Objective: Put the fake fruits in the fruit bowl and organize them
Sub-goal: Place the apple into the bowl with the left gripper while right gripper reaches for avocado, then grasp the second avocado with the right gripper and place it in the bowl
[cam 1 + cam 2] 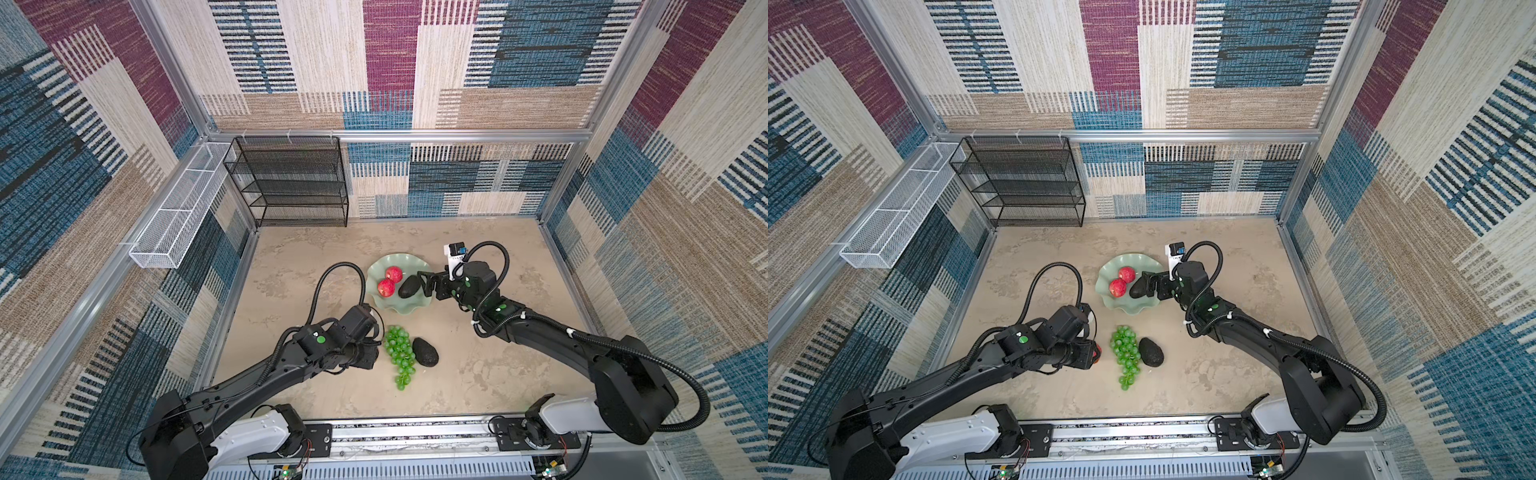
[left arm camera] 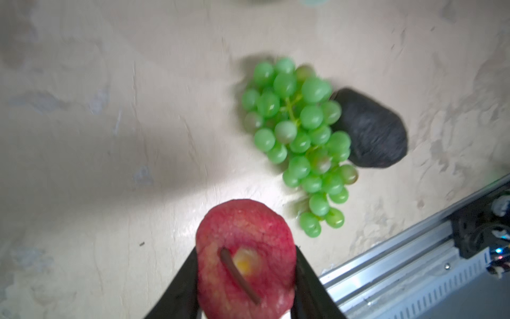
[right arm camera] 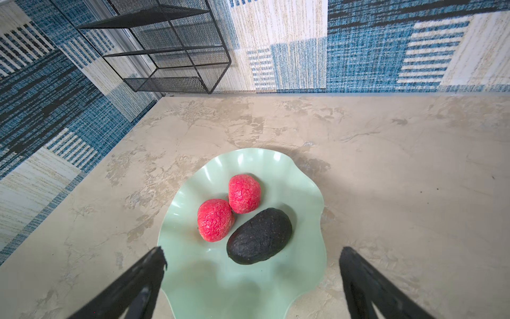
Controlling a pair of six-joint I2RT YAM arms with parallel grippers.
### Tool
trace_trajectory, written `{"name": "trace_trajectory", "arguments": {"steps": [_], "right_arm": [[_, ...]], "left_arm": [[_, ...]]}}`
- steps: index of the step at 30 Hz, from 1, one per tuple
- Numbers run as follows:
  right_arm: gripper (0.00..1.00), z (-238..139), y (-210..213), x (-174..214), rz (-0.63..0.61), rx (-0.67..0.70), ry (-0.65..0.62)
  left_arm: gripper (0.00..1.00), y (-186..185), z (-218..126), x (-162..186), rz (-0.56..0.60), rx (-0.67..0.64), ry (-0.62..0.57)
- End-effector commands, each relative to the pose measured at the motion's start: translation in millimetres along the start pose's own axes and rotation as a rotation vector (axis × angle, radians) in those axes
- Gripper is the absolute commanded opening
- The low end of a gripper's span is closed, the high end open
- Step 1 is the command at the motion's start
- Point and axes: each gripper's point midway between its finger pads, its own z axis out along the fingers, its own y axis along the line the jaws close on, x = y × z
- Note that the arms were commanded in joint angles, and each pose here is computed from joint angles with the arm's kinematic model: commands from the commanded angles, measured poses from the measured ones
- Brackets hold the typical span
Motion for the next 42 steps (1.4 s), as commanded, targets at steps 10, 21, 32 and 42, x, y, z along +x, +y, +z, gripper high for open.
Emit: {"name": "trace_trajectory", "arguments": {"steps": [10, 21, 32, 42], "right_arm": [[1.00, -33, -19, 38, 0.038, 0.053, 0.085], [0.96, -63, -7, 98, 0.093, -0.048, 0.256], [0.92, -78, 33, 154, 0.034, -0.109, 0.432], [0.85, -66, 47, 188, 0.039, -0.109, 0.513]], "left_arm": [[0.44, -40, 36, -150, 0.169, 0.075, -0.181], [0.44, -36, 115, -169, 0.149, 0.077, -0.031], [0.64, -28, 121, -169, 0.138, 0.032, -0.018], [0.69, -22, 42, -212, 0.091, 0.002, -0.259]]}}
